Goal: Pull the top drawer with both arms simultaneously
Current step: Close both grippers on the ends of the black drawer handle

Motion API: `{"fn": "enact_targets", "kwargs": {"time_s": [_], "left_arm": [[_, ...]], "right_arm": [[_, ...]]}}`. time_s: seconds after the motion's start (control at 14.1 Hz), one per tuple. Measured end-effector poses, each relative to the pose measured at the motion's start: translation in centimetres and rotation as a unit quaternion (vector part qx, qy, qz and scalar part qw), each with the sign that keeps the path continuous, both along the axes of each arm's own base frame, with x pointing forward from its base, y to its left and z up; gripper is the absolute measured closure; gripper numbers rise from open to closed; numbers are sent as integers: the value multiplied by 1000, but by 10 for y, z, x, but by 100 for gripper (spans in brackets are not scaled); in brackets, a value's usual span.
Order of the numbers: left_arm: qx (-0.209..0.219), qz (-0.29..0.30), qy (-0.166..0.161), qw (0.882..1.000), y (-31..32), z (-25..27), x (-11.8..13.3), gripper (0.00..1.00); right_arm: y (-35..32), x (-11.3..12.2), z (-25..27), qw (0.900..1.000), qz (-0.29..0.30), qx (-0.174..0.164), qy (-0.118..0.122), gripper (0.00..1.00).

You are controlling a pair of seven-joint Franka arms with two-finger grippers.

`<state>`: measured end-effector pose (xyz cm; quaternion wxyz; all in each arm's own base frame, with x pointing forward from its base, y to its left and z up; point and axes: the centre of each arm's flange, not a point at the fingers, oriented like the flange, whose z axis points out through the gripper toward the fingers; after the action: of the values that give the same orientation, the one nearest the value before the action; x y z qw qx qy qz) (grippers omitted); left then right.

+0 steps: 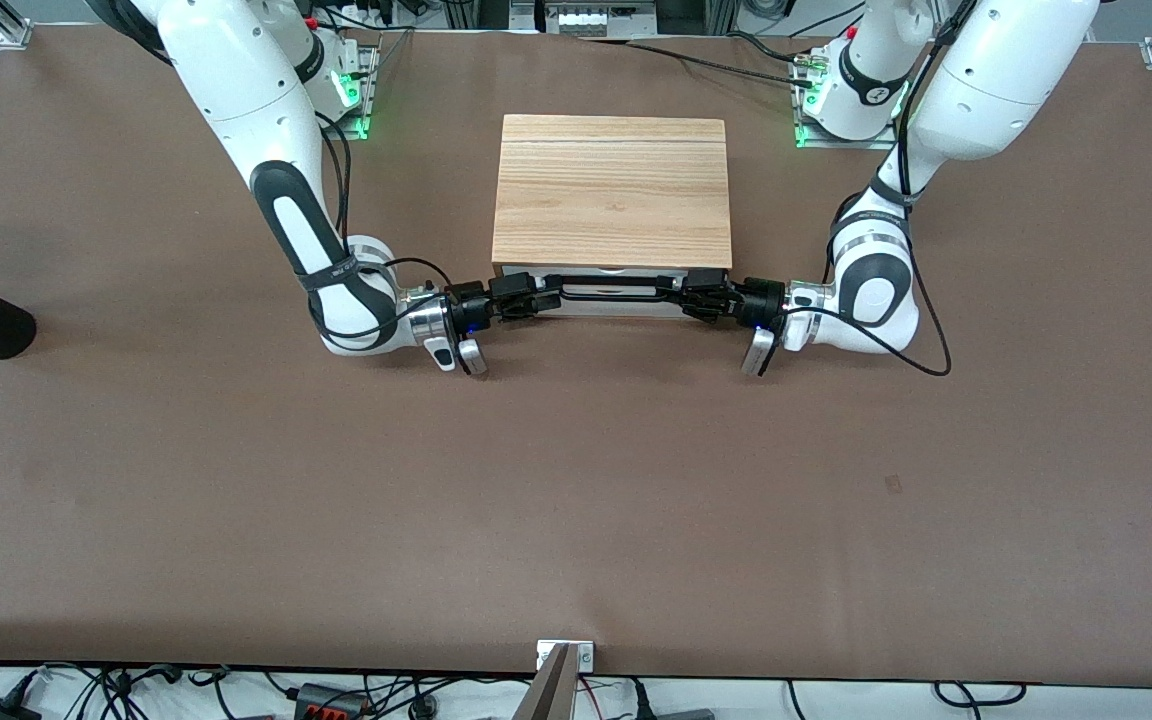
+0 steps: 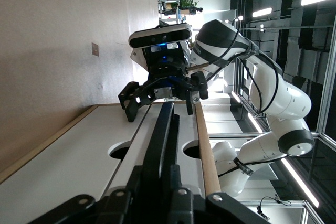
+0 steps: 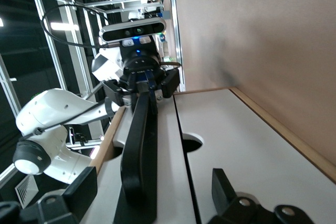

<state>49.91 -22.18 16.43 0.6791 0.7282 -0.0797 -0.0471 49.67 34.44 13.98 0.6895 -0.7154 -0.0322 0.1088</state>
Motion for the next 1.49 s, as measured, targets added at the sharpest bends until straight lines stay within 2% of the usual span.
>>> {"fn": "enact_targets", "kwargs": {"time_s": [0.07, 0.35, 0.5, 0.78, 0.85, 0.92, 1.06, 1.2, 1.49], "left_arm": [[-1, 1, 2, 1000, 0, -1, 0, 82], [-1, 1, 3, 1000, 0, -1, 0, 82], [-1, 1, 3, 1000, 0, -1, 0, 82], [-1, 1, 3, 1000, 0, -1, 0, 82], [-1, 1, 3, 1000, 0, -1, 0, 82], [-1, 1, 4, 1000, 0, -2, 0, 82], [-1, 1, 4, 1000, 0, -2, 0, 82], [-1, 1, 4, 1000, 0, -2, 0, 82], [-2, 1, 4, 1000, 0, -2, 0, 82]], "right_arm": [[5, -2, 1, 1000, -4, 4, 2, 7], [13, -4, 4, 1000, -9, 10, -2, 11], [14, -4, 4, 1000, -8, 12, -16, 15], [14, -5, 3, 999, -10, 12, -28, 61], [15, -4, 6, 999, -9, 15, -30, 70], [15, -3, 7, 999, -10, 15, -42, 76], [15, -3, 8, 999, -10, 16, -50, 77], [16, -3, 10, 998, -10, 19, -51, 85], [16, -3, 10, 998, -10, 19, -51, 85]]}}
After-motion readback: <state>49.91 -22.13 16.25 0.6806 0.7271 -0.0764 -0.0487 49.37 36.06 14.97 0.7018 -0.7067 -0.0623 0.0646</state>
